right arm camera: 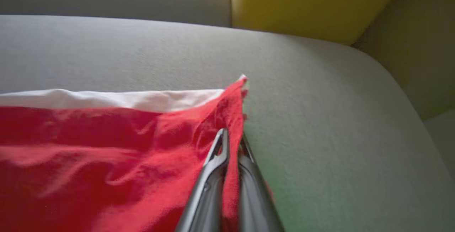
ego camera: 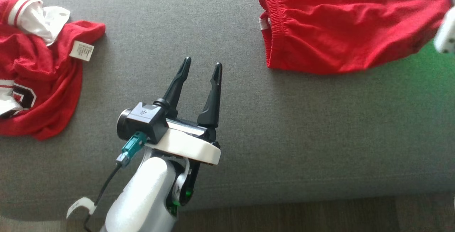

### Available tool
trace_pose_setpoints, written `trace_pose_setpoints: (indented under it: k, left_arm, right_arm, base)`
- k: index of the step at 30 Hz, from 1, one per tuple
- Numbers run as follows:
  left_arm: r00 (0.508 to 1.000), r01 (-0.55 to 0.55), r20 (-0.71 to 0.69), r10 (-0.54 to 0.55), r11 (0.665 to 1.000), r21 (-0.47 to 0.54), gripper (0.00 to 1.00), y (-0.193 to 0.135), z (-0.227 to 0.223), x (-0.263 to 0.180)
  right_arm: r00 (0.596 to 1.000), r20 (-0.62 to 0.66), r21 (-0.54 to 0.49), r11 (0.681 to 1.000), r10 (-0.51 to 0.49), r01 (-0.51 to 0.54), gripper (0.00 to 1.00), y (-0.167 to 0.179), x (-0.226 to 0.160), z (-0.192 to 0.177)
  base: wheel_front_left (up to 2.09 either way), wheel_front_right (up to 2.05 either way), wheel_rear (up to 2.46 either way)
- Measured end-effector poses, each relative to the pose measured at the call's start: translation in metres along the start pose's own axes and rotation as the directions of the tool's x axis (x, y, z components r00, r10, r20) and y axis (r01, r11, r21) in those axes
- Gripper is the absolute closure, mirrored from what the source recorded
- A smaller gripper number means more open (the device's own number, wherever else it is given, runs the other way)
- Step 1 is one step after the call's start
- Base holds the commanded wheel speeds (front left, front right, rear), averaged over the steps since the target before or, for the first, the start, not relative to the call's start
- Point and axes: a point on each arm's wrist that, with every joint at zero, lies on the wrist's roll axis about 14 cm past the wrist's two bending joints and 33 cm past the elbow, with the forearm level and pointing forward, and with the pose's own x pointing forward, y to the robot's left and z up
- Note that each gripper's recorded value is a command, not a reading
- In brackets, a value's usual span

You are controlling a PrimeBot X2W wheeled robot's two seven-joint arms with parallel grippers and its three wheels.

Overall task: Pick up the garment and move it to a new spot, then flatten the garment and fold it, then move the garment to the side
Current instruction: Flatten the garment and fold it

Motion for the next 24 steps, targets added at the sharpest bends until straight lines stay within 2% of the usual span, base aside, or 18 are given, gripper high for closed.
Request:
trace_pose_setpoints:
  k: [5,10,19,24]
  left_arm:
    - [1.000,-0.002,0.002,0.002,1.000,0.009,0.00,0.000,0.002,-0.002]
    - [1.000,-0.011,0.017,0.011,1.000,0.021,0.00,0.002,0.010,-0.006]
    - [0.998,-0.058,0.025,0.057,0.998,0.025,0.00,0.015,0.016,-0.016]
    - [0.996,-0.094,0.013,0.093,0.995,0.023,0.00,0.024,0.013,-0.024]
  right_arm:
    - [0.989,0.111,-0.020,0.995,0.099,-0.097,1.00,0.044,-0.006,0.037]
    - [0.954,0.211,-0.064,0.977,0.211,-0.202,1.00,0.088,-0.023,0.078]
    - [0.884,0.199,-0.123,0.905,0.424,-0.406,1.00,0.171,-0.058,0.072]
    - [0.846,0.147,-0.147,0.857,0.512,-0.493,1.00,0.207,-0.074,0.054]
  base:
    - [0.00,0.00,0.00]
    - [0.00,0.00,0.00]
    - [0.00,0.00,0.00]
    - [0.00,0.00,0.00]
